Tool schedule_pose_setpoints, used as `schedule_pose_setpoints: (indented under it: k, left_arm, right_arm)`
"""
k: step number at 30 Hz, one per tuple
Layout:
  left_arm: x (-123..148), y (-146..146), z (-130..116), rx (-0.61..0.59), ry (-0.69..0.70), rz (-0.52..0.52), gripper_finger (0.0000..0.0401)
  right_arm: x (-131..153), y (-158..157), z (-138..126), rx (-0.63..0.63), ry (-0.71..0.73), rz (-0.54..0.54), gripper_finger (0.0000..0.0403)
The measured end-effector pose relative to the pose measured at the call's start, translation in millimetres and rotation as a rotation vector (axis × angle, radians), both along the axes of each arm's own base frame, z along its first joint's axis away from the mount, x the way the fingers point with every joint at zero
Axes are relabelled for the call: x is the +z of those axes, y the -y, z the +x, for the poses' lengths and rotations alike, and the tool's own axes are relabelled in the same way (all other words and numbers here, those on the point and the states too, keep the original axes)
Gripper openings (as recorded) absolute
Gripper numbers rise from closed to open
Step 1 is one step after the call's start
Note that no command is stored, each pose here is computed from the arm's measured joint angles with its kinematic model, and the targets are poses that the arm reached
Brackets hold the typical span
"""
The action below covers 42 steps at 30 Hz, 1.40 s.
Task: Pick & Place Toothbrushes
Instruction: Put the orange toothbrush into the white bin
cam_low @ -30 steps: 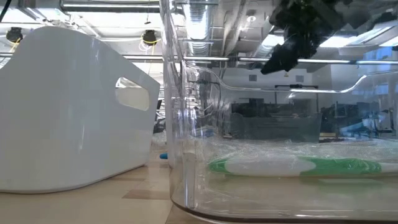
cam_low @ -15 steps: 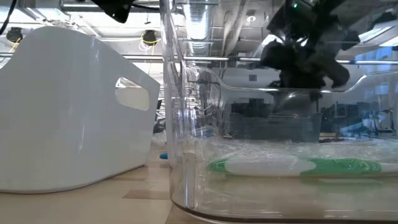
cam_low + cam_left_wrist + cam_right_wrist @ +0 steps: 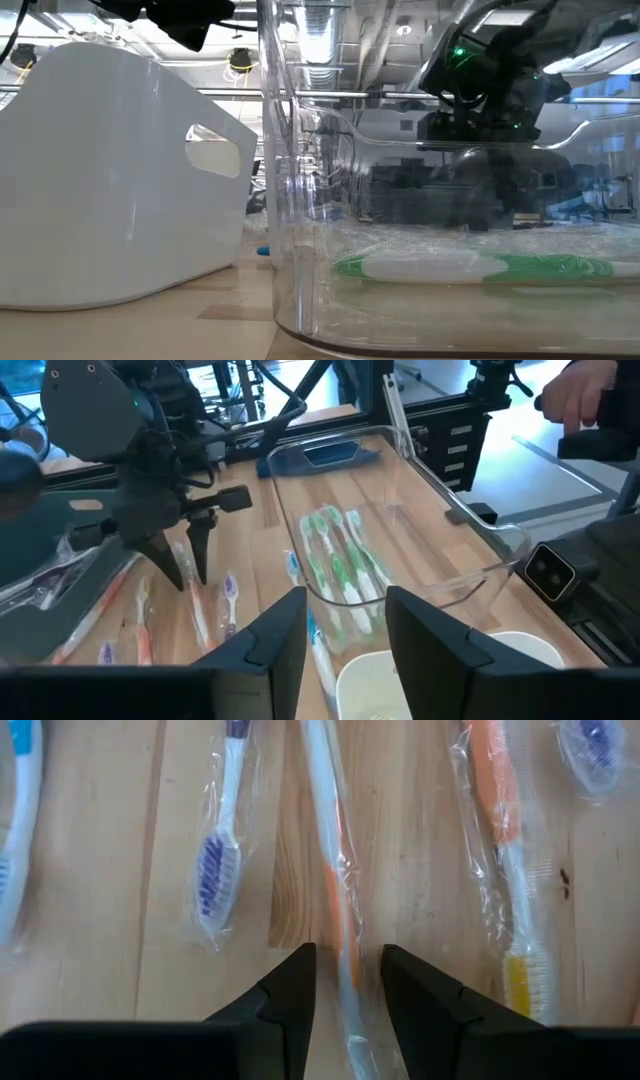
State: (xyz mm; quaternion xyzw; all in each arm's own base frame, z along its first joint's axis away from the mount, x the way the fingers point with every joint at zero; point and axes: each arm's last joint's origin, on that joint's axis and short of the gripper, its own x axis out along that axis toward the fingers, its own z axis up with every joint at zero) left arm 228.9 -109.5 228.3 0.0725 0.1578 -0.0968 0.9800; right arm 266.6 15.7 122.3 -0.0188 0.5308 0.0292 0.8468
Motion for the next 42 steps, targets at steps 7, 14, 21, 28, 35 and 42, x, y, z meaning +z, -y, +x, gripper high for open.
schedule_pose_setpoints:
  k: [7, 14, 21, 28, 35, 42]
  left_arm:
    - [0.1, 0.0, 0.0, 0.000, 0.001, -0.001, 0.0131]
    - [0.5, 0.1, 0.2, 0.000, 0.005, -0.003, 0.0131]
    - [0.6, 0.1, 0.2, 0.000, 0.006, -0.003, 0.0131]
    - [0.5, 0.1, 0.2, 0.000, 0.005, -0.003, 0.0131]
    - [0.5, 0.1, 0.2, 0.000, 0.005, -0.004, 0.0131]
    - [0.4, 0.1, 0.1, 0.002, 0.003, -0.010, 0.0131]
  right_arm:
    - [-3.8, 0.0, 0.9, -0.009, -0.014, 0.002, 0.0104]
    - [-2.3, 0.4, 0.8, -0.038, -0.004, 0.008, 0.0054]
    - [-2.3, 0.3, 0.9, -0.080, -0.012, 0.025, 0.0012]
    - [6.6, -0.5, 5.9, -0.124, -0.070, 0.048, 0.0036]
    - [24.1, -1.0, 15.0, -0.158, -0.107, 0.047, 0.0016]
    - [49.0, -11.8, 26.2, -0.158, -0.101, -0.033, 0.0021]
